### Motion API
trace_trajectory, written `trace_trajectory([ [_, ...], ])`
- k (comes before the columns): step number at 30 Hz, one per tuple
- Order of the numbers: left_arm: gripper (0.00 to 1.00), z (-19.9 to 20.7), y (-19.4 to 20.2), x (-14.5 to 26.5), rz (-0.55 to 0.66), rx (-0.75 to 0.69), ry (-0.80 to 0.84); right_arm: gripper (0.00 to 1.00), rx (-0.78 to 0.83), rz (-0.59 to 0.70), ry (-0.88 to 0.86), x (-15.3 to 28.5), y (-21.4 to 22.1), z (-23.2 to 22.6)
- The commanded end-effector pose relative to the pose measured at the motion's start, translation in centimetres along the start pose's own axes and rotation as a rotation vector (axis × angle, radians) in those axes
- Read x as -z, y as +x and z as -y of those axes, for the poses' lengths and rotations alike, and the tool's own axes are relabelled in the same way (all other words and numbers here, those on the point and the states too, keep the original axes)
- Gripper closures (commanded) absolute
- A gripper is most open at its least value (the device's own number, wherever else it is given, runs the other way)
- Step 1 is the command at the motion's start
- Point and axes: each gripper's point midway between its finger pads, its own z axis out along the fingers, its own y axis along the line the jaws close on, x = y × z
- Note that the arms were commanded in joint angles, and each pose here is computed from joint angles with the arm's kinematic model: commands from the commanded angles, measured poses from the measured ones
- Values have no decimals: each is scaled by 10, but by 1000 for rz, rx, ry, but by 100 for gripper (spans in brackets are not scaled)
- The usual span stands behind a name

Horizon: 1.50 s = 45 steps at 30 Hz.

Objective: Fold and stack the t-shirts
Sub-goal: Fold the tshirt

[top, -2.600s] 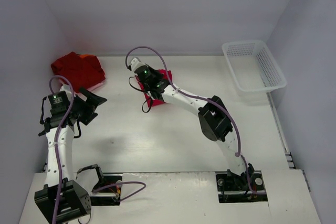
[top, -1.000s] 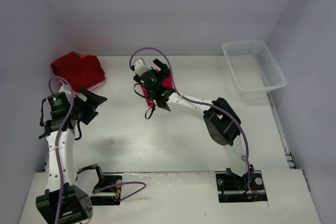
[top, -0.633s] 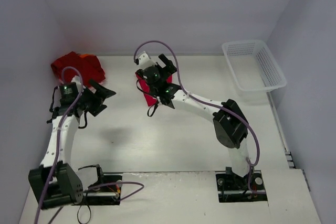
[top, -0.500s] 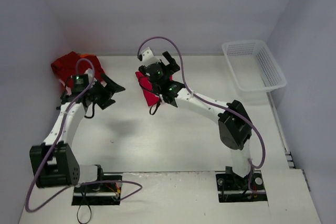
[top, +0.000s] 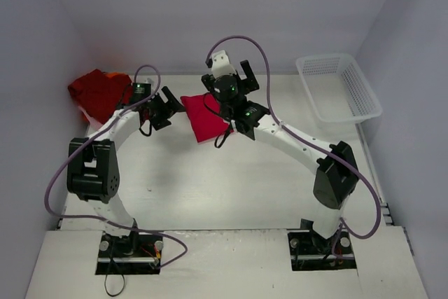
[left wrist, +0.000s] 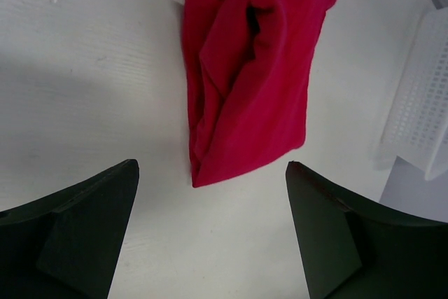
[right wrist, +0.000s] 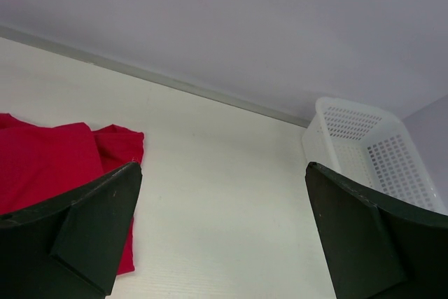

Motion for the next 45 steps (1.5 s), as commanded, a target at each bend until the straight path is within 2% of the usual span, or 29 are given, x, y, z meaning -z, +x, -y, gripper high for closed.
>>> trace_trajectory([
  [1, 19, 25, -34, -4, 123, -76, 42, 0, -89, 44, 14, 11, -19, 18],
  [6, 20, 29, -39, -32, 128, -106, 37, 0, -113, 30, 4, 12, -8, 24],
  [16, 24, 68, -43, -64, 151, -169, 100, 0, -136, -2, 5, 6, 13, 42],
  [19, 30, 73, -42, -67, 150, -176, 107, 0, -141, -20, 2, 3, 23, 43],
  [26, 50, 71, -40, -77, 152, -217, 69, 0, -154, -35, -15, 2, 33, 38],
  [27, 60, 69, -41, -78, 154, -217, 63, 0, -153, -36, -17, 1, 33, 38],
  [29, 72, 67, -41, -80, 155, -215, 57, 0, -156, -35, -16, 2, 33, 39],
  [30, 87, 66, -40, -81, 154, -216, 56, 0, -157, -37, -15, 2, 35, 39],
  [32, 99, 67, -40, -83, 157, -220, 57, 0, -159, -37, -17, 2, 35, 40],
  [38, 100, 72, -35, -84, 150, -243, 72, 0, -159, -51, -16, 2, 43, 39],
  [45, 100, 100, -26, -78, 154, -319, 197, 0, -167, -59, -25, -1, 47, 33],
])
